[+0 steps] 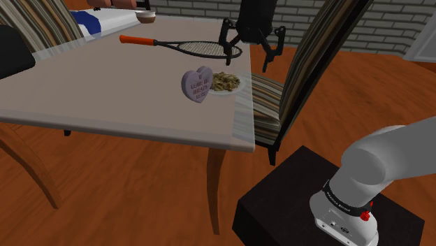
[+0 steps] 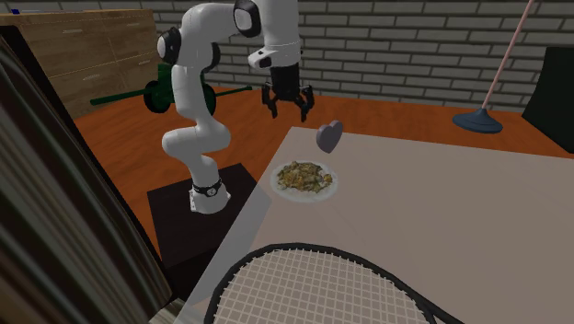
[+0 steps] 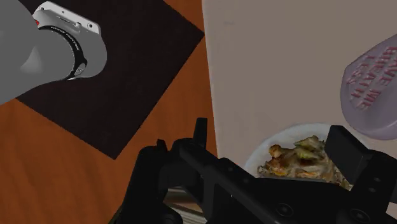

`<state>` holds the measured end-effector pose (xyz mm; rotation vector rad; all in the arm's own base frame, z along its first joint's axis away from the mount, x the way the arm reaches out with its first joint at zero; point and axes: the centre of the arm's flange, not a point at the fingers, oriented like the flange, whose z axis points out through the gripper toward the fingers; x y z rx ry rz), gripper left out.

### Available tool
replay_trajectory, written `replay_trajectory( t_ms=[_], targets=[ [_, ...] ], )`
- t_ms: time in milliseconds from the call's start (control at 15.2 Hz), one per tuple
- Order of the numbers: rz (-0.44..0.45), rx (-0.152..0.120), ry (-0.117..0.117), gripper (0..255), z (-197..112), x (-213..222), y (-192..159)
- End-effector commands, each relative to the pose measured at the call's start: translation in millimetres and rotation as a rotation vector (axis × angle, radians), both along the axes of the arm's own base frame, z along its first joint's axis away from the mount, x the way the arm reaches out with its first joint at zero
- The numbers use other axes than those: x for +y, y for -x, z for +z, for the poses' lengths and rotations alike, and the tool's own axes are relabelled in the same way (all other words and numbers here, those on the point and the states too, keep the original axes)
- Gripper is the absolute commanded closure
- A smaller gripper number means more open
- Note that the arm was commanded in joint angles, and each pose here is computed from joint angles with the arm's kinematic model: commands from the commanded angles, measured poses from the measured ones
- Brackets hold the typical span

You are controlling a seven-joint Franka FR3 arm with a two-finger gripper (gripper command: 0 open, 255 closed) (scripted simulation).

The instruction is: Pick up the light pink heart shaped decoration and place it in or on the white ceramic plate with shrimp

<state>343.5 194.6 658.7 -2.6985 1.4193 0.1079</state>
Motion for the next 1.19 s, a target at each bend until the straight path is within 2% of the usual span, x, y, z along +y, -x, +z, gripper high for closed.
replay_trajectory(
  t_ms=[0,462,924,1122],
  targets=[
    [-0.107,0.018,-0.003,0,4.1,19.5,-15.1],
    [-0.439,0.072,-0.008,0,18.9,74.8,-84.1],
    [-0.439,0.072,-0.008,0,-17.7,79.7,-82.7],
    [-0.439,0.072,-0.008,0,-20.7,80.1,-82.6]
  ],
)
